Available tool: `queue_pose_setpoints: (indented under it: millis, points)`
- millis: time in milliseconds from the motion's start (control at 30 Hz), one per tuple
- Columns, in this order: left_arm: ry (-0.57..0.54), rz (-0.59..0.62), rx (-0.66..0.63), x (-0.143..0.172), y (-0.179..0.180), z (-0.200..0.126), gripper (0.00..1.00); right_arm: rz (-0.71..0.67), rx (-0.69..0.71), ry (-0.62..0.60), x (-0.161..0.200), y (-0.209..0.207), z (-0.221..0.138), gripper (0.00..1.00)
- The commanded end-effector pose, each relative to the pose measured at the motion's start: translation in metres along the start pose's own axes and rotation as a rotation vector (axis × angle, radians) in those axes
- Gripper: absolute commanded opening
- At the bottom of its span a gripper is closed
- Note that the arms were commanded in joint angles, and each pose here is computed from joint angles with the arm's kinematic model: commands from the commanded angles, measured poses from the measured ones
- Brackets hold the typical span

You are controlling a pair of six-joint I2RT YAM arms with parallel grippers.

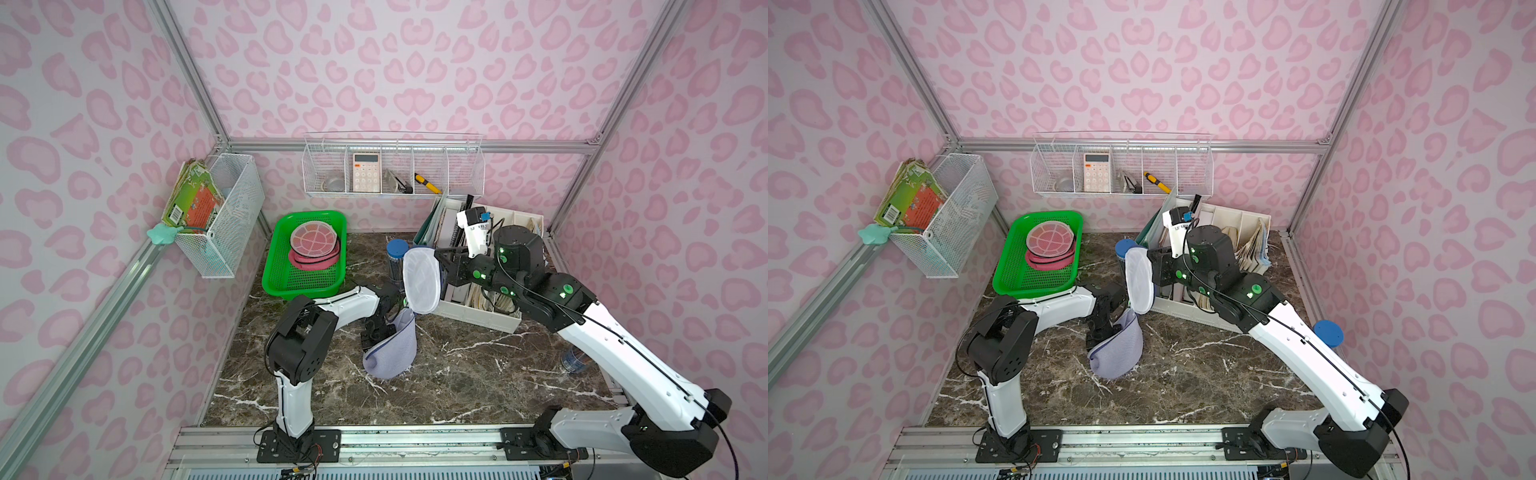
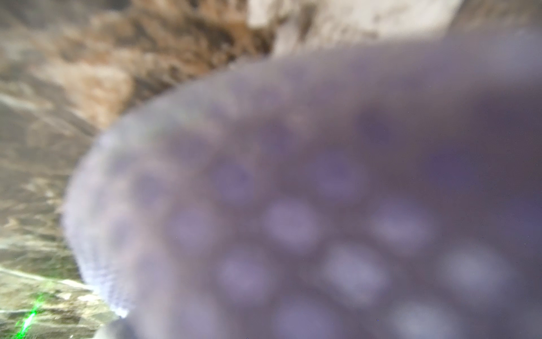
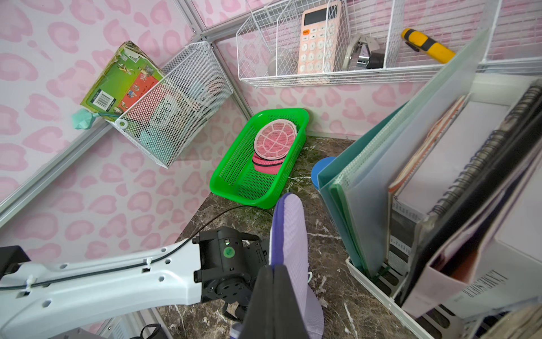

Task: Turn the laundry bag inside out
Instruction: Turn over the laundry bag at the center of the board.

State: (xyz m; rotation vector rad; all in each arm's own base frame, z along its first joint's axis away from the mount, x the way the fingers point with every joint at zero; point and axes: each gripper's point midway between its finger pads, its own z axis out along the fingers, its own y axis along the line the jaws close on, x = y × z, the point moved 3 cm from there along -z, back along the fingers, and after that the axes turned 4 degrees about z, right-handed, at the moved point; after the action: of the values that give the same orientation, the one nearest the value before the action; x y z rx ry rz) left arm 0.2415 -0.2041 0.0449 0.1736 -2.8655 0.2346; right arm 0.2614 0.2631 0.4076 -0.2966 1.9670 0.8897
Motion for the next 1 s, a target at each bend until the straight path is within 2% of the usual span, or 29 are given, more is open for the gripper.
queue_pose_setpoints:
  millis: [0, 200, 300, 367, 500, 700, 833, 967]
  points:
    - [-0.065, -0.001, -0.047, -0.004, 0.008, -0.013, 0.00, -0.004, -0.016, -0.048, 0.001, -0.003, -0.003, 0.00]
    - [-0.100, -0.034, 0.025, -0.001, 0.009, -0.049, 0.00, -0.018, 0.043, 0.001, 0.040, -0.028, -0.007, 0.00]
    - [-0.107, -0.081, 0.106, 0.001, 0.011, -0.065, 0.00, -0.051, 0.075, 0.031, 0.055, -0.034, -0.006, 0.00]
    - [-0.114, -0.111, 0.203, -0.001, 0.005, -0.077, 0.00, -0.072, 0.078, 0.051, 0.064, -0.032, -0.004, 0.00]
    - [-0.117, -0.135, 0.453, -0.007, -0.024, -0.105, 0.10, -0.102, 0.075, 0.066, 0.073, -0.024, 0.001, 0.00]
    - [-0.095, -0.188, 0.697, -0.019, -0.059, -0.130, 0.26, -0.100, 0.050, 0.064, 0.077, -0.018, 0.003, 0.00]
    - [-0.075, -0.241, 0.814, -0.033, -0.072, -0.130, 0.35, -0.104, 0.031, 0.067, 0.080, -0.012, 0.002, 0.00]
    - [-0.079, -0.280, 0.881, -0.046, -0.080, -0.131, 0.38, -0.107, 0.017, 0.071, 0.084, -0.007, 0.001, 0.00]
